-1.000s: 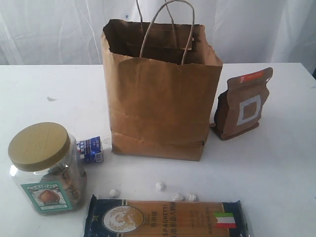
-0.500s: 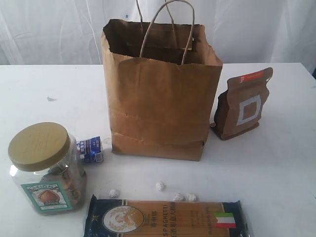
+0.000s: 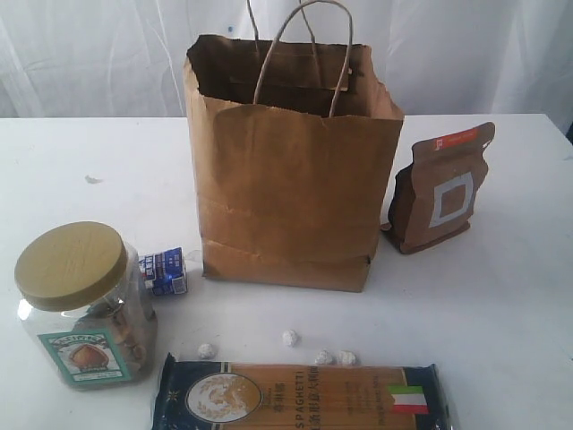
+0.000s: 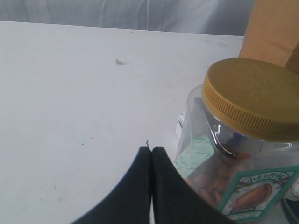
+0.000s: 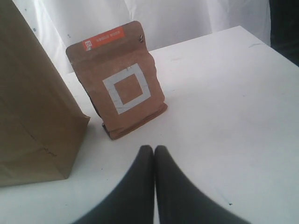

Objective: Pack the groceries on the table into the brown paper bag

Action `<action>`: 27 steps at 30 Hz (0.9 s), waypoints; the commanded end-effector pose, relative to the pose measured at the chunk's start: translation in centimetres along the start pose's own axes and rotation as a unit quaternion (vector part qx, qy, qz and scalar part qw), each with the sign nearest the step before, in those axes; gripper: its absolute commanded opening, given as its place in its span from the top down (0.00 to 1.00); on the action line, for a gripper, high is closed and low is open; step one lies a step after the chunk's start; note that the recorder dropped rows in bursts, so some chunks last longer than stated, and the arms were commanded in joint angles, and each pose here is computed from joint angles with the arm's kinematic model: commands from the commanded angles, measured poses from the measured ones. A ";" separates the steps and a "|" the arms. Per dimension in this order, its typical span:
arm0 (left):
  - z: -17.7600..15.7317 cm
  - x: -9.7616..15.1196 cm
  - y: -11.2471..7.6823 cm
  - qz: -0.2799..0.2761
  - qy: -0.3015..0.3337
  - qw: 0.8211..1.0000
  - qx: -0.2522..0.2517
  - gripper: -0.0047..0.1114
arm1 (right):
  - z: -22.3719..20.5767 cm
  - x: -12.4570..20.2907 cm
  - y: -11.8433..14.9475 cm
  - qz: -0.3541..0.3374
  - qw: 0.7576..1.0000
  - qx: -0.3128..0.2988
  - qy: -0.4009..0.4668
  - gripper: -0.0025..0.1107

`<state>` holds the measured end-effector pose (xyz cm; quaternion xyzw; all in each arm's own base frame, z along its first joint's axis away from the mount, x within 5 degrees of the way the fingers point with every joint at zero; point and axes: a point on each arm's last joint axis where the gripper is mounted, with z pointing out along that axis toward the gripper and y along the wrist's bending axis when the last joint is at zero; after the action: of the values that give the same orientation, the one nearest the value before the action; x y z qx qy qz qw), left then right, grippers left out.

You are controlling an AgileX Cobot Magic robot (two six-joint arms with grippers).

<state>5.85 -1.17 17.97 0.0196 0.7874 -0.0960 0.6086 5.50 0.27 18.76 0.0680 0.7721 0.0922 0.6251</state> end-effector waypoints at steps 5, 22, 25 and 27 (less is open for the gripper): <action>0.0 -0.8 0.0 -0.061 -0.052 0.997 0.006 0.96 | 0.0 0.0 0.0 0.001 1.000 0.003 -0.003 0.98; -4.7 -9.0 -1.5 -0.126 -0.009 0.990 0.055 0.96 | 0.0 0.0 0.0 0.000 1.000 0.003 -0.003 0.98; -7.3 -11.3 -2.4 -0.021 0.087 0.991 0.105 0.96 | 0.0 0.0 0.0 0.000 1.000 0.003 -0.003 0.98; -8.3 -12.5 -3.1 0.019 0.132 0.982 0.136 0.96 | 0.0 0.0 0.0 0.000 1.000 0.003 -0.003 0.98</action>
<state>2.15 -1.30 30.64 0.0398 0.8062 -0.1979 0.5561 5.50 0.26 18.75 0.0680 0.7723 0.0922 0.6249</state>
